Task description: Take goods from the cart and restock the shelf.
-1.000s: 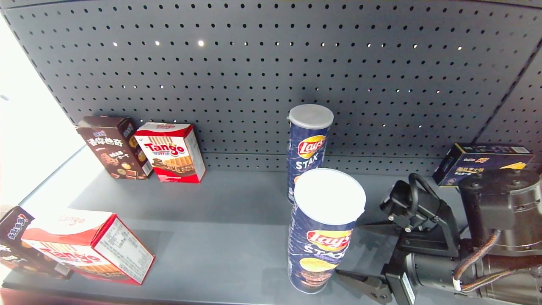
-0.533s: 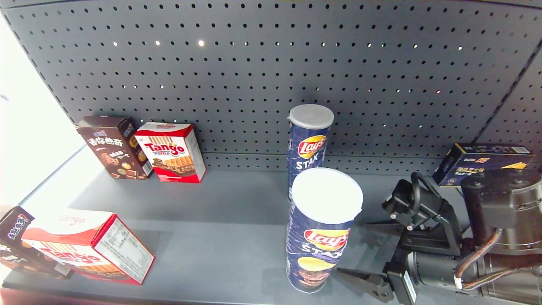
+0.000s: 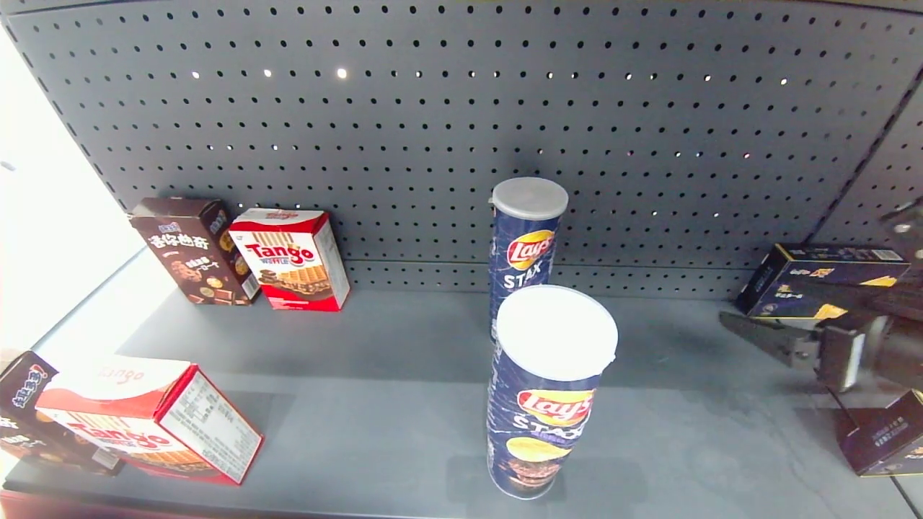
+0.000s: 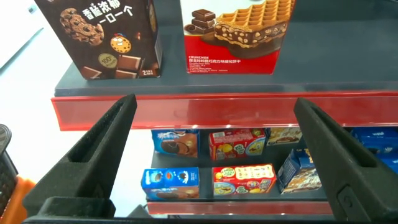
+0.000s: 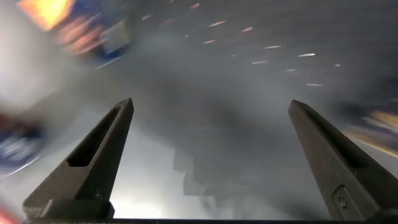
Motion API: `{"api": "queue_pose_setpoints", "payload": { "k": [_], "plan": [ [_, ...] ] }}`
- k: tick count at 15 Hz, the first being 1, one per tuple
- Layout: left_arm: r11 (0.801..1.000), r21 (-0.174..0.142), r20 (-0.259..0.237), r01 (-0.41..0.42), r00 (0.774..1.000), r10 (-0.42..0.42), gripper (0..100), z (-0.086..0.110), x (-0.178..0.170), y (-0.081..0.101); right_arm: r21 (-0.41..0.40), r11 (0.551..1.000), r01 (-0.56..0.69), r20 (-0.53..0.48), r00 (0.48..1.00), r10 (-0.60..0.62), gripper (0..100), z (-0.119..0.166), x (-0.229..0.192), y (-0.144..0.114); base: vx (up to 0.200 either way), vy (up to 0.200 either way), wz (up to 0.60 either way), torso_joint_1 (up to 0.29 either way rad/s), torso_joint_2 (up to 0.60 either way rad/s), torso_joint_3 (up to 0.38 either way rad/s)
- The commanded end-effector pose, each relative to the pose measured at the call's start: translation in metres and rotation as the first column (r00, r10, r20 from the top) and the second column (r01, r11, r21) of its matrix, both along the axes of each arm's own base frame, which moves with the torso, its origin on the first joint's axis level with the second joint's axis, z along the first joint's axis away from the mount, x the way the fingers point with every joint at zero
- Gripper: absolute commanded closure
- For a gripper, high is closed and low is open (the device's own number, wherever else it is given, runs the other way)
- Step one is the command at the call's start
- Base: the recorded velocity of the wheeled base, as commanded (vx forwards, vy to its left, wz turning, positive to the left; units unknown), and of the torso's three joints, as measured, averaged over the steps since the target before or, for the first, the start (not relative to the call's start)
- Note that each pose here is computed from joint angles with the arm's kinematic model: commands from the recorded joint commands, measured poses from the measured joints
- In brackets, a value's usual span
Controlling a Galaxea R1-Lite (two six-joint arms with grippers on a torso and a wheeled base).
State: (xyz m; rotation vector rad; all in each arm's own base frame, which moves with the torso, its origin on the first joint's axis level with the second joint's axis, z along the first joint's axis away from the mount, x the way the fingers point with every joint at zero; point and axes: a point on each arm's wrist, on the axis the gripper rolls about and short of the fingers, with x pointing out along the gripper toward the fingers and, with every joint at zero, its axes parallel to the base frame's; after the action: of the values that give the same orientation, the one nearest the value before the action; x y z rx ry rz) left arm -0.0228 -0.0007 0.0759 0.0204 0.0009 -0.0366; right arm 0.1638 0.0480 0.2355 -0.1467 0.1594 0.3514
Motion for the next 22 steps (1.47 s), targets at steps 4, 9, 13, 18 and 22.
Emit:
{"api": "queue_pose_setpoints", "payload": {
  "k": [4,9,13,18,22],
  "plan": [
    [1.0,0.001,-0.002,0.002,1.0,-0.002,0,0.0,0.0,0.0,0.061,0.974,0.217,0.259,0.939,-0.225,0,-0.03,-0.125,-0.044,0.0,0.0,0.0,0.0,0.0,0.0],
    [1.0,0.001,-0.002,0.0,1.0,0.0,0,0.0,0.0,0.0,0.091,0.974,0.208,0.278,0.934,-0.226,0,-0.094,-0.187,-0.05,0.0,0.0,0.0,0.0,0.0,0.0],
    [1.0,0.001,0.0,0.0,1.0,0.0,0,0.0,0.0,0.0,0.161,0.947,0.277,0.168,0.938,-0.303,0,-0.145,-0.179,-0.051,0.0,0.0,0.0,0.0,0.0,0.0],
    [1.0,0.0,0.0,-0.001,1.0,0.001,0,0.0,0.0,0.0,0.184,0.918,0.351,0.058,0.929,-0.366,0,-0.151,-0.18,-0.048,0.0,0.0,0.0,0.0,0.0,0.0],
    [1.0,-0.002,0.0,0.0,1.0,0.0,0,0.0,0.0,0.0,0.135,0.88,0.455,0.047,0.884,-0.464,0,-0.158,-0.18,-0.048,0.0,0.0,0.0,0.0,0.0,0.0]
  ]
}}
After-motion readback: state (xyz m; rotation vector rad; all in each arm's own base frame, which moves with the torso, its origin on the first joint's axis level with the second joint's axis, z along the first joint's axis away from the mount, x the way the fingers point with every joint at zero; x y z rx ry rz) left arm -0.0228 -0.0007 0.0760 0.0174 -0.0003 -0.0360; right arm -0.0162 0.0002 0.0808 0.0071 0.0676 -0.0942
